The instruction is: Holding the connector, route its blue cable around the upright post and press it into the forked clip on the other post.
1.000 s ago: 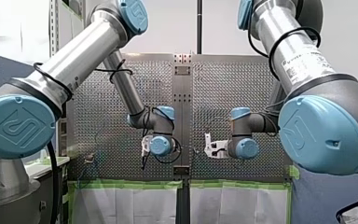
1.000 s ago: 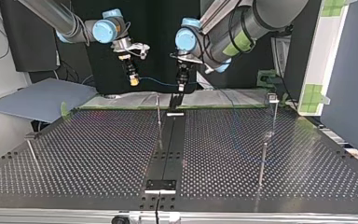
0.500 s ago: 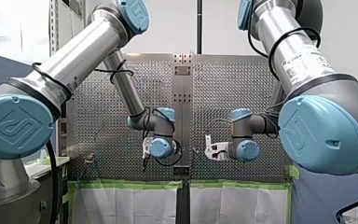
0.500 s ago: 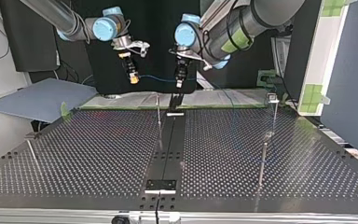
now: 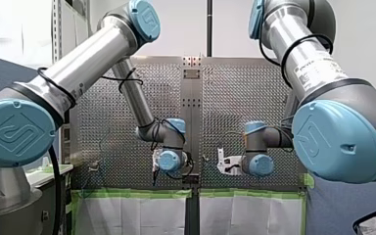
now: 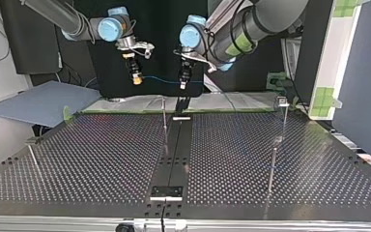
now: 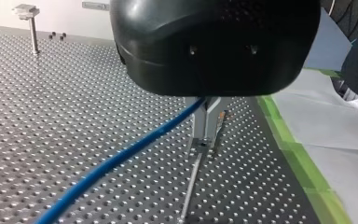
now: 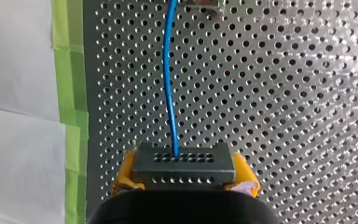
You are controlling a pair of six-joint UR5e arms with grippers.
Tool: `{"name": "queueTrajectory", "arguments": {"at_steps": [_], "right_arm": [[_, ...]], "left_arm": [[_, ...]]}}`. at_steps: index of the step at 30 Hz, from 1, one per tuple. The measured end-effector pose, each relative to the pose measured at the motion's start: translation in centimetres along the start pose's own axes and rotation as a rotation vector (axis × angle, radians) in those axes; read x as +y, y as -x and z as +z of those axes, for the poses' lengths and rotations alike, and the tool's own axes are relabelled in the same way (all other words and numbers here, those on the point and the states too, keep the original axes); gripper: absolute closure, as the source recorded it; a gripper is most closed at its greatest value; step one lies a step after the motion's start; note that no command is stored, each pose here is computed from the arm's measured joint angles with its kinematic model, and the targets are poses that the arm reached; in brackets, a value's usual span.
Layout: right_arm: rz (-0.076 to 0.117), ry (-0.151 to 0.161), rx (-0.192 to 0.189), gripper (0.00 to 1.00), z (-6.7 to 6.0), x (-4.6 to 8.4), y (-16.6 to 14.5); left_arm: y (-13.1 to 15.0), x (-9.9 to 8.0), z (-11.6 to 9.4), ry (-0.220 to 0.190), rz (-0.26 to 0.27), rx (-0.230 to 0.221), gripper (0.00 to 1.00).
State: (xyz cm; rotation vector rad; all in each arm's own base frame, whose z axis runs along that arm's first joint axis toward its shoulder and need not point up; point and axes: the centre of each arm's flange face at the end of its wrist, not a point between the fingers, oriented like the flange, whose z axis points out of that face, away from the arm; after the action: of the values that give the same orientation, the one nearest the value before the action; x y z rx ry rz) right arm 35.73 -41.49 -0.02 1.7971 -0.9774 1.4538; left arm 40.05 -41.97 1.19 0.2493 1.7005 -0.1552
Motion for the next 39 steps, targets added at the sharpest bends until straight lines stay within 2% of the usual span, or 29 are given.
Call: {"name": "queueTrajectory", "arguments": {"at_steps": [6,13,21,26,39], "right_arm": [[0.006,0.015,0.016,1.00,0.9,1.0,0.5],[0.009,0.029,0.013,1.00,1.8,2.0,1.6],[0.017,0.021,0.043,1.00,2.8,3.4,1.3],[0.018,0.019,0.051,1.00,3.2,4.0,1.0],[0.018,0.019,0.073,1.00,4.2,5.6,0.4]], "left_arm": [[-2.1,-0.5,0.6,-0.006,0.003,0.018,0.99],[-2.1,-0.8,1.4,-0.011,-0.002,0.010,0.99],[-1.6,-1.6,2.3,-0.027,-0.017,-0.004,0.99],[-2.5,-2.1,2.9,-0.031,-0.020,0.010,0.99],[-2.3,-2.7,5.0,-0.031,-0.044,-0.001,0.99]]}}
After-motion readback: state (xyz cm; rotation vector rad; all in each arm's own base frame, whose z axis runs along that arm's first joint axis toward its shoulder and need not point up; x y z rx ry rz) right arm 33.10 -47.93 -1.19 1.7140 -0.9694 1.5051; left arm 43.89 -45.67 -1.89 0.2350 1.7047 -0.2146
